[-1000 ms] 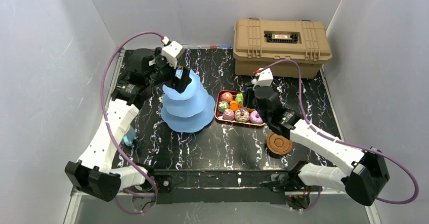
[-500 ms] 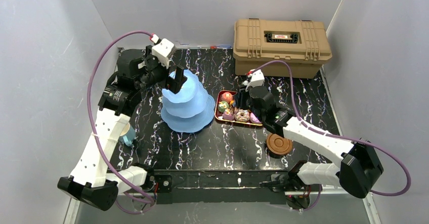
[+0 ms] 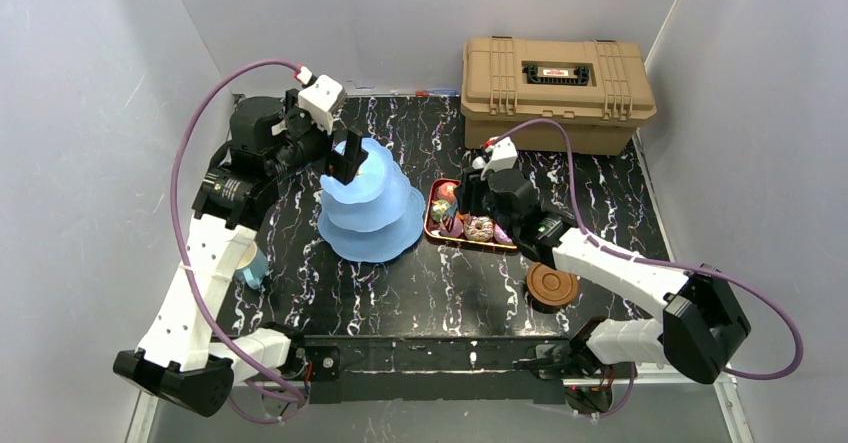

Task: Serve the afternoon tea
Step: Pick up the desert from the tray.

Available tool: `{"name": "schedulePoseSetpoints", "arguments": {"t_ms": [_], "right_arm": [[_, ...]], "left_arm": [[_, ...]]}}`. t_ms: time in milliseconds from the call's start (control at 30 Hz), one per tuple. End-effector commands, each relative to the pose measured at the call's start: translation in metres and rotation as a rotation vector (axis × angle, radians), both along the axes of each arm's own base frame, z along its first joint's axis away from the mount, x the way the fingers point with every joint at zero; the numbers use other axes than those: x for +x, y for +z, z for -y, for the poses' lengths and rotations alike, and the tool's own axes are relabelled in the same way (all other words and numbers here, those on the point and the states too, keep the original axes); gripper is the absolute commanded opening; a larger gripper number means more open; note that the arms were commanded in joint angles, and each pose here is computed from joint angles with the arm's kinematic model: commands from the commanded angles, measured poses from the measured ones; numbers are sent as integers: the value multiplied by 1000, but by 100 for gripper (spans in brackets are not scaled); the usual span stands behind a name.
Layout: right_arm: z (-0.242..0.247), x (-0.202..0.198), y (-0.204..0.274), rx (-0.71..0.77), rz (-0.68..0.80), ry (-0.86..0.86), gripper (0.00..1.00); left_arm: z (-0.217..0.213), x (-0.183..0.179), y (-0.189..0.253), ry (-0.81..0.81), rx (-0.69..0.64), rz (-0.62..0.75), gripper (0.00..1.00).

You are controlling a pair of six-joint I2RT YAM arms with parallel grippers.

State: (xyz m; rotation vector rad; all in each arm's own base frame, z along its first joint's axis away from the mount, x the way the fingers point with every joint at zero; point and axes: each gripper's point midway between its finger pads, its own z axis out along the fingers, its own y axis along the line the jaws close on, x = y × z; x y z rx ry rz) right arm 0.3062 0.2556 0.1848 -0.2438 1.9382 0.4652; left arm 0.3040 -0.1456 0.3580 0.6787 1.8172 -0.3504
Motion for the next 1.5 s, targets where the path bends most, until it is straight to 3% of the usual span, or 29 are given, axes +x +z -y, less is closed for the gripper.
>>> {"name": "schedulePoseSetpoints", "arguments": {"t_ms": [0,333,733,967,1133,1233,1333,1467], "right_arm": [[-13,8,22,71,57,19,58],[-21,10,22,79,51,42,59],[-27,9,4,44,9,72,58],[-23,10,24,73,49,51,46],[-22,11,34,93,55,40,54],[-22,11,40,126,57,27,45],[-19,10,50,174,71,5,23],[-16,9,60,222,80,-18,11]], "left_arm": [[-2,-2,24,6,-6,61,98],[-5,6,68,43,-41,166,98],[-15,1,68,88,-39,158,98],[-17,1,62,97,-32,151,98],[-15,0,61,90,-36,147,98],[-15,-1,60,86,-35,146,98],[-16,-2,60,86,-31,147,98],[-17,-2,60,87,-26,148,98]]}}
